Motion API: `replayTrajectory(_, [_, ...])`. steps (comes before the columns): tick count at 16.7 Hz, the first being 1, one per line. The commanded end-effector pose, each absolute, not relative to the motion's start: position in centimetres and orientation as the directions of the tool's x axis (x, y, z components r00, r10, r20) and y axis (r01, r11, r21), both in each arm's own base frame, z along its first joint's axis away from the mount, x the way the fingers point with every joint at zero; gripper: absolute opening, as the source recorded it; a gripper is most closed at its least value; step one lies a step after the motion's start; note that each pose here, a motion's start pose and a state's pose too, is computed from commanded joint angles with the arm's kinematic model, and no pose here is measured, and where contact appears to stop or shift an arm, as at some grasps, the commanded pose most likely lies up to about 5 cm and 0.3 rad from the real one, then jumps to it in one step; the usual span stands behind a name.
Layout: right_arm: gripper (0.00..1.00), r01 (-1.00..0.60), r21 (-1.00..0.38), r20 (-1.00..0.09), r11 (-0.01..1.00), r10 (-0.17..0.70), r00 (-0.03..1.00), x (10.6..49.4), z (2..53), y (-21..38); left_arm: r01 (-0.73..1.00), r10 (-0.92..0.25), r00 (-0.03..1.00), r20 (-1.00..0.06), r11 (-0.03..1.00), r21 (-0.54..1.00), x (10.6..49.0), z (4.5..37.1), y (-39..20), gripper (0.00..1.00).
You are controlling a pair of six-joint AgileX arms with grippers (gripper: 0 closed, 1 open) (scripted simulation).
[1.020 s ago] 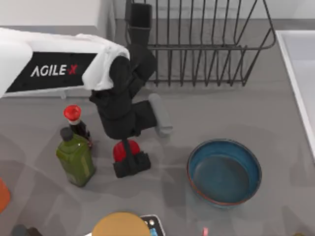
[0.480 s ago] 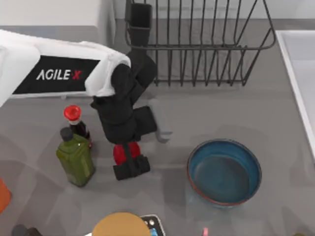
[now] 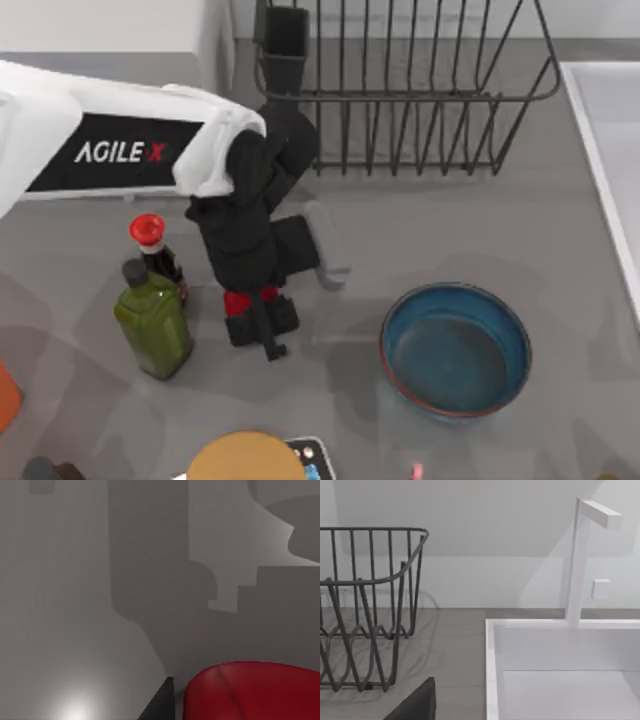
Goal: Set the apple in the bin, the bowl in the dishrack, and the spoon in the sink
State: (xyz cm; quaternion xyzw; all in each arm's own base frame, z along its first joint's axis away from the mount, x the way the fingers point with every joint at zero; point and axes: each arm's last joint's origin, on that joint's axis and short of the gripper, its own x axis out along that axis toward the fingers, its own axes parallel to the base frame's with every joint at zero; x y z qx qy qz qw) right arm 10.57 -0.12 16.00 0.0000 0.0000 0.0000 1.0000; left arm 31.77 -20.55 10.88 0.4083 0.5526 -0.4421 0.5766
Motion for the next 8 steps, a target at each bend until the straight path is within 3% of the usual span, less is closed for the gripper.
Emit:
replayTrajectory(2, [1.0,0.0,0.0,0.0,1.0,0.0,1.0,10.57,16.0,-0.12,0.961,-0.059,-0.002,-0.998,0.276,-0.018,31.77,10.88,-20.55,0.02])
replayTrajectory(8, [1.0,0.0,0.0,0.0,1.0,0.0,1.0,10.57,16.0,-0.12,0.961,-0.059,-0.002,-0.998,0.276,-0.018,31.77,10.88,-20.55,0.0])
